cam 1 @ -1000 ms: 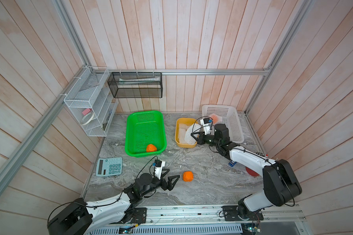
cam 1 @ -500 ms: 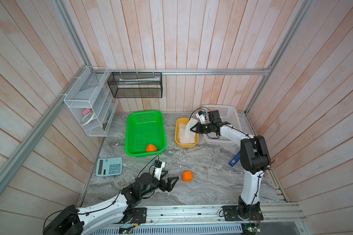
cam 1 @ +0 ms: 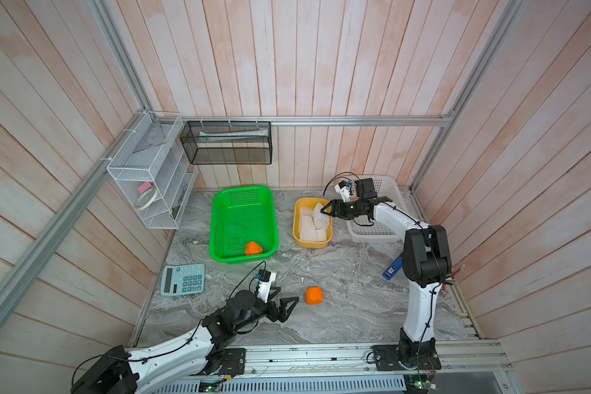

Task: Remove foam nets from oranges
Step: Place the foam net into the storage box.

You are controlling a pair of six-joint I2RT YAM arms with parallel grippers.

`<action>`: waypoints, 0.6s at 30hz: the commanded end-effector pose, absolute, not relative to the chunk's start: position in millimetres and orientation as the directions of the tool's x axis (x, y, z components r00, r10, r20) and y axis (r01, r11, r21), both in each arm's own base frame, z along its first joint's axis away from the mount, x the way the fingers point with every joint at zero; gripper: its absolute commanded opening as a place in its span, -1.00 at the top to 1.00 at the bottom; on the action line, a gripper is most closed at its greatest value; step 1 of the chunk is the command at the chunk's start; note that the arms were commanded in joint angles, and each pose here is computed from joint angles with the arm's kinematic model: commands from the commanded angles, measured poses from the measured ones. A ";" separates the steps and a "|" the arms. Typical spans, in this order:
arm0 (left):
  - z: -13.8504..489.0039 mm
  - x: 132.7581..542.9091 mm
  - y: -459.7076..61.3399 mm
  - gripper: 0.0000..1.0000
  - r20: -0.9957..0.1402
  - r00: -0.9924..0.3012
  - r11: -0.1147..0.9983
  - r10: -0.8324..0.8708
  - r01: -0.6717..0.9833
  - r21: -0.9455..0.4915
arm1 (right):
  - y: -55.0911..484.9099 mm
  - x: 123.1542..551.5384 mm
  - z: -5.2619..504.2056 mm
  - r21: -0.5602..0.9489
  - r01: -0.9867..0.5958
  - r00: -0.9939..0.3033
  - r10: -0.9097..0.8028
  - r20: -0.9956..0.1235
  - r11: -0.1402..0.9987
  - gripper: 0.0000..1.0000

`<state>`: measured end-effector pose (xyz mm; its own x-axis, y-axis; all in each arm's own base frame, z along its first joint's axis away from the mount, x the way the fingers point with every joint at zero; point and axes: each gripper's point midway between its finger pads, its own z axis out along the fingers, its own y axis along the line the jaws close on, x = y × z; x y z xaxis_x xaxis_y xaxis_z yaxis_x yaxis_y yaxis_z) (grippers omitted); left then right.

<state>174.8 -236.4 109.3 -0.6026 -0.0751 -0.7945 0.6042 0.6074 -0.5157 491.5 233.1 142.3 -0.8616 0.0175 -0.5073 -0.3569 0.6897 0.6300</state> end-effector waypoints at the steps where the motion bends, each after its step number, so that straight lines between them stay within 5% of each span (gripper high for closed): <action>1: 115.7 176.7 -237.2 -1.00 -0.798 -0.595 0.606 -0.093 0.603 -0.520 | 230.3 487.9 166.4 0.610 -0.393 -0.839 0.004 -0.544 0.688 -0.47; 10: 114.3 177.3 -236.6 -0.99 -0.799 -0.595 0.611 -0.090 0.601 -0.516 | 224.1 475.8 158.3 0.578 -0.397 -0.837 -0.022 -0.547 0.713 -0.41; 18: 112.6 183.3 -239.9 -1.00 -0.792 -0.607 0.636 -0.069 0.584 -0.504 | 223.6 449.5 218.8 0.456 -0.528 -0.669 -0.021 -0.743 0.717 -0.49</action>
<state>176.9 -235.7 104.4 -0.6144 -0.0699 -0.7859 0.5879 0.6238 -0.5150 453.0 219.6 172.0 -0.7969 -0.0144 -0.6039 -0.4242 0.7251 0.5425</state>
